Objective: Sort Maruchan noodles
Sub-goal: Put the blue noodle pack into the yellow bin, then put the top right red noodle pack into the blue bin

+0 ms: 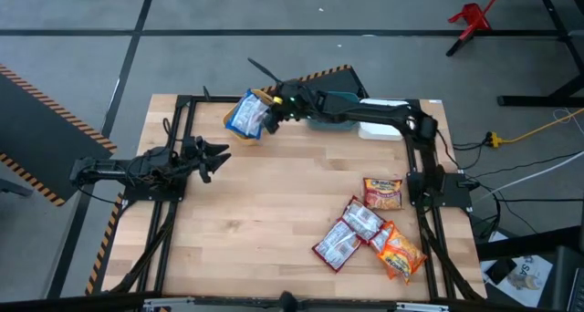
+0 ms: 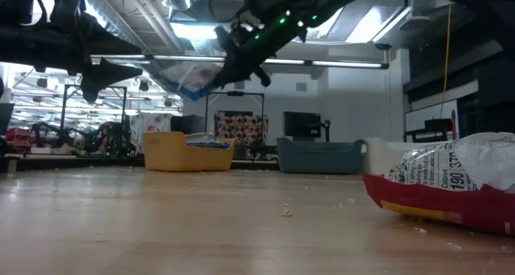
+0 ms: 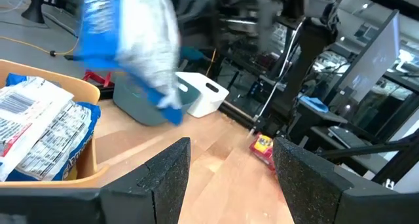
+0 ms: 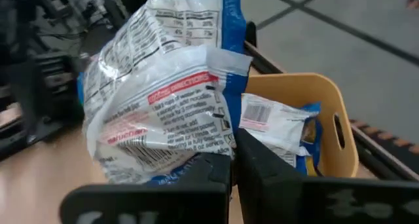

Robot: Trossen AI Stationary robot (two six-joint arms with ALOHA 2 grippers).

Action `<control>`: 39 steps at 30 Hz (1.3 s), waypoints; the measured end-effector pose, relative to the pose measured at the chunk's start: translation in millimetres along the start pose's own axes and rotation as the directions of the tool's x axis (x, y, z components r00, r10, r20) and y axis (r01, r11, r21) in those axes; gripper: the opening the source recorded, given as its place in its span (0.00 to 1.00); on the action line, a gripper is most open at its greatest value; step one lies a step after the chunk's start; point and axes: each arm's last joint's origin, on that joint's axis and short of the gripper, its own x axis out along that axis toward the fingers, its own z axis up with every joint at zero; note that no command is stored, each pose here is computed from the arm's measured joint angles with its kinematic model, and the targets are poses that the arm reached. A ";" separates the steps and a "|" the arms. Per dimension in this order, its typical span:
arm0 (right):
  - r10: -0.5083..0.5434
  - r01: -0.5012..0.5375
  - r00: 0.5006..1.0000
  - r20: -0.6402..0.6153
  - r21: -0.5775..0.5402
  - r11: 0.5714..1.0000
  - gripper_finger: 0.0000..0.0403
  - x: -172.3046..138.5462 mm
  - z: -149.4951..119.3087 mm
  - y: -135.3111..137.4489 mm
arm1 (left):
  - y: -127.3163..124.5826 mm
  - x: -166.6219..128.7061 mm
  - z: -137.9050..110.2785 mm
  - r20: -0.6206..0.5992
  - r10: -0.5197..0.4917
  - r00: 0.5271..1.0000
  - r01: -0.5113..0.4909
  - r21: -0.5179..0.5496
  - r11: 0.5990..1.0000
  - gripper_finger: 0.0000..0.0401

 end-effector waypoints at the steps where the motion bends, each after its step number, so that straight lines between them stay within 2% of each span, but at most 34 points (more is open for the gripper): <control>1: -0.007 0.007 1.000 0.000 0.014 1.000 0.00 5.0 1.3 -3.4 | 0.0 0.0 -0.1 -0.002 -0.001 1.000 0.001 0.000 1.000 0.53; 11: -0.043 0.046 0.999 -0.019 0.184 0.982 0.00 44.9 -5.2 -33.6 | 0.1 0.0 0.0 0.002 0.004 1.000 -0.004 0.001 1.000 0.53; 17: -0.075 0.084 0.996 -0.048 0.223 0.971 0.00 60.9 -18.6 -47.4 | 0.1 0.0 0.0 0.002 0.004 1.000 -0.004 0.000 1.000 0.53; 20: -0.041 0.060 0.996 -0.077 0.276 0.959 0.00 67.0 -23.9 -57.6 | 0.1 0.0 0.0 0.002 0.004 1.000 -0.004 0.000 1.000 0.53; 25: -0.035 0.057 0.996 -0.082 0.289 0.956 0.02 70.5 -26.3 -64.3 | 0.1 0.0 0.0 0.002 0.004 1.000 -0.004 -0.001 1.000 0.53; 28: -0.031 0.048 0.997 -0.065 0.274 0.961 0.07 70.6 -24.7 -62.9 | 0.1 0.0 0.0 0.002 0.004 1.000 -0.004 -0.001 1.000 0.53; 32: 0.019 -0.001 0.998 -0.064 0.277 0.961 0.19 70.0 -22.9 -62.5 | 0.1 0.0 0.0 0.002 0.004 1.000 -0.004 -0.008 1.000 0.53; 39: 0.017 0.008 0.995 -0.099 0.244 0.970 0.38 62.8 -20.1 -66.0 | 0.1 0.0 0.1 0.002 0.004 1.000 -0.004 -0.027 1.000 0.53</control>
